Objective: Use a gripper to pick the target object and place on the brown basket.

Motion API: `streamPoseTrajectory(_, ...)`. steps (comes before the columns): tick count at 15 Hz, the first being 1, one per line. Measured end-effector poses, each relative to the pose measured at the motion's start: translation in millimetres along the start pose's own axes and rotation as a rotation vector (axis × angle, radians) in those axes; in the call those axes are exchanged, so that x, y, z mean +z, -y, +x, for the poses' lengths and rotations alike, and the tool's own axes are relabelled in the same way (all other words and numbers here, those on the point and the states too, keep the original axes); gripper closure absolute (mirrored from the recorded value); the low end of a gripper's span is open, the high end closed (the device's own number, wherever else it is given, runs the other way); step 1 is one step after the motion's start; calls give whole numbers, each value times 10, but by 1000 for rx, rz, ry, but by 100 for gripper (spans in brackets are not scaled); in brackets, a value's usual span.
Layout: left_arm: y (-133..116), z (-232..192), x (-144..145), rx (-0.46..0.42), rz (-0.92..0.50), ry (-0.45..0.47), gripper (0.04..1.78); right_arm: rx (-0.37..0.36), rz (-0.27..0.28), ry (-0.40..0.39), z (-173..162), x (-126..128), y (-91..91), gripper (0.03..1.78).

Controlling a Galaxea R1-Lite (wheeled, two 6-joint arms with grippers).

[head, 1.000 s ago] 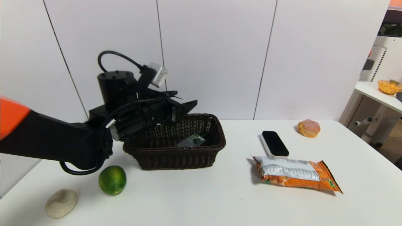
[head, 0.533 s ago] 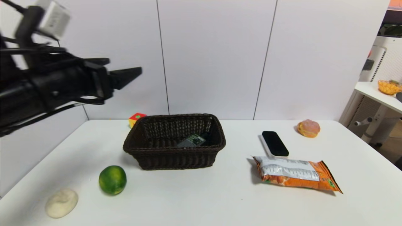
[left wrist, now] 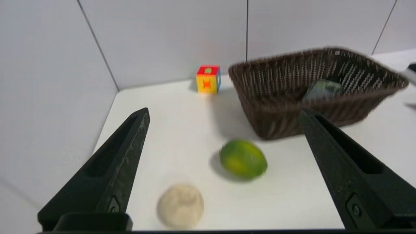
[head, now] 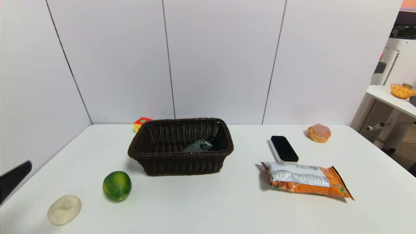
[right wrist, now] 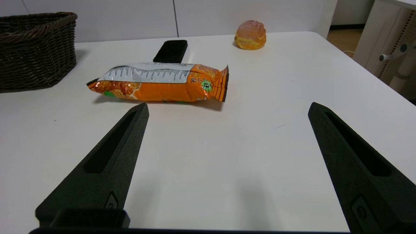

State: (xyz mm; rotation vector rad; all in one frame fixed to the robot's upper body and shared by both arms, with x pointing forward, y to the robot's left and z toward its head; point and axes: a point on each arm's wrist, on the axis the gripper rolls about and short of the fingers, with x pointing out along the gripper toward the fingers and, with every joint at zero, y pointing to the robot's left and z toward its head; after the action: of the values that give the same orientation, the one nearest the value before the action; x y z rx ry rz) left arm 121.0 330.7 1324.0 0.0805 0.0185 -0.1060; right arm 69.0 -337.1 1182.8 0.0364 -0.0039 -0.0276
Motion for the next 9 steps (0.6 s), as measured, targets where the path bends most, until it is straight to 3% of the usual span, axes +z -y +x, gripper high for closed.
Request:
streamPoseTrajectory(5, 102, -402, -979, 51, -6, -69, 15, 0, -1, 0, 0, -1, 0, 12)
streamPoseTrajectory(9, 141, -464, -1363, 76, -10, -8, 14, 0, -1, 0, 0, 0, 0, 12)
